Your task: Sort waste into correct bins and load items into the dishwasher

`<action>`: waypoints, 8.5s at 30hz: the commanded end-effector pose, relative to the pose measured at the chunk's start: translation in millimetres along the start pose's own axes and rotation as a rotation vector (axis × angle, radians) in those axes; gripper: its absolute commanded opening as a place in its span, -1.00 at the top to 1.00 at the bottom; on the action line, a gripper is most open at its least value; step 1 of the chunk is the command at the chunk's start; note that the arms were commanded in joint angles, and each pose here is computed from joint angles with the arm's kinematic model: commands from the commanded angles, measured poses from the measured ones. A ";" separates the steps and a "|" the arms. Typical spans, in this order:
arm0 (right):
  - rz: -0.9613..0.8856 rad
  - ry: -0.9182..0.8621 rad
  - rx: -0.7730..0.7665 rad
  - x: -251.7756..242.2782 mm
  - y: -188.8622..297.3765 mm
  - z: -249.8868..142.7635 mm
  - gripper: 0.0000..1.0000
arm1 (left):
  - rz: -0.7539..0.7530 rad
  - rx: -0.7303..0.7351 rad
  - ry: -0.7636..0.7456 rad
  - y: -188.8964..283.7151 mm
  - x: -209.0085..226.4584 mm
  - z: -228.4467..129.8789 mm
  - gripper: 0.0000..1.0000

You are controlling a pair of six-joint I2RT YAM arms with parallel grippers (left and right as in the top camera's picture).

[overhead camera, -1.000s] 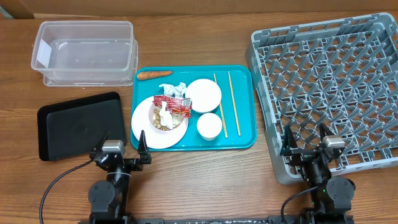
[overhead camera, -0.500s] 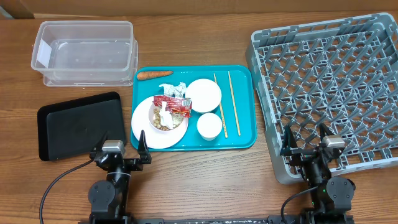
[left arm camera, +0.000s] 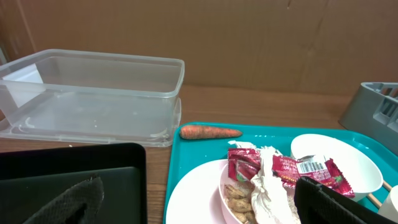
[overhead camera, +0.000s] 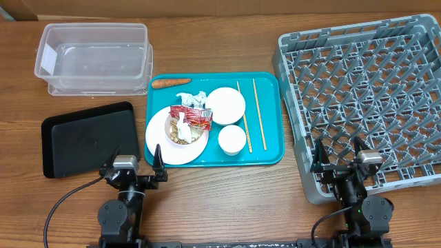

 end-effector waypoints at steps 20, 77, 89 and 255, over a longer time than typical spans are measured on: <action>0.006 0.015 -0.008 0.8 0.0 -1.5 -1.00 | 0.000 -0.008 -0.011 0.3 0.9 0.4 -1.00; 0.000 -0.111 0.757 -31.6 -59.5 141.1 -1.00 | 0.209 0.879 0.099 -48.9 -63.3 137.7 -0.99; -0.002 -0.108 0.780 -31.6 -58.0 137.9 -1.00 | 0.152 1.060 0.162 -119.5 -71.0 81.2 -0.96; 0.007 -0.112 0.858 -30.4 -62.7 125.0 -1.00 | 0.521 0.926 0.409 -227.4 -90.6 94.5 0.92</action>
Point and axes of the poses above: each gripper's point midway between its finger pads, its own y axis back along the fingers, its own x axis along the line the jaws close on, z = x × y, the point moved 8 cm from there along y, back along the fingers, and after that the axes turned 15 degrees about y, right-handed, at the moved point
